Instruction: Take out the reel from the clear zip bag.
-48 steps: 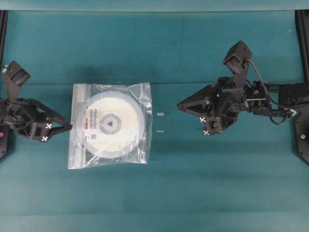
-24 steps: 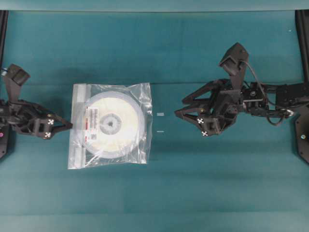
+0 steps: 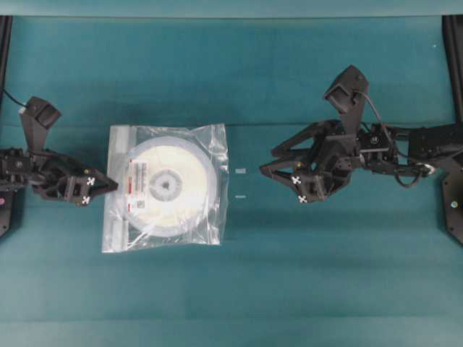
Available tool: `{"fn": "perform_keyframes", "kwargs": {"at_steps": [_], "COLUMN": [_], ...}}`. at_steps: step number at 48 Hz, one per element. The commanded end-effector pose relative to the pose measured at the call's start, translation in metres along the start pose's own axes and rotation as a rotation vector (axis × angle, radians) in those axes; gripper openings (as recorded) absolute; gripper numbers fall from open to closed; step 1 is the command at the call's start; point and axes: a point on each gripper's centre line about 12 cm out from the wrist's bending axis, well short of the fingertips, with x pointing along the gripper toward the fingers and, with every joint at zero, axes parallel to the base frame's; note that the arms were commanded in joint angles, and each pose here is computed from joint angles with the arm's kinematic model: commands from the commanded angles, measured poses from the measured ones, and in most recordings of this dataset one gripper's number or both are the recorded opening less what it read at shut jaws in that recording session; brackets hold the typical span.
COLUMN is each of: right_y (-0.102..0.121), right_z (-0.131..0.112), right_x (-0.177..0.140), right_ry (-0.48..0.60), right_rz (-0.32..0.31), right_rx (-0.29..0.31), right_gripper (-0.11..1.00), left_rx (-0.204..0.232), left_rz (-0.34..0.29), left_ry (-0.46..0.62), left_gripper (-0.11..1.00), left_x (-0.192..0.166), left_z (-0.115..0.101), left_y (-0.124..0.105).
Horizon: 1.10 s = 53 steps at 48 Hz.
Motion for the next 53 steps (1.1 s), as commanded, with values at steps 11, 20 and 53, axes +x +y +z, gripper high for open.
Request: {"fn": "perform_keyframes", "kwargs": {"at_steps": [11,20,53], "right_y": [0.002,0.002,-0.012], "right_z": [0.002,0.002,-0.018], "right_x": [0.001,0.001,0.039], "right_ry": [-0.003,0.002,0.086], "right_rz": [0.003,0.0,-0.096], "right_rx": [0.014,0.014,0.125], "right_gripper": [0.82,0.82,0.82], "left_rx": [0.003,0.005,0.005], "left_rz": [-0.011,-0.019,-0.058], "left_ry": [-0.011,-0.016,-0.043], "left_gripper": [0.52,0.11,0.03], "left_x": [0.01,0.012,0.007], "left_z": [0.007,0.01,0.017], "left_y": [-0.009,-0.013,-0.023]}}
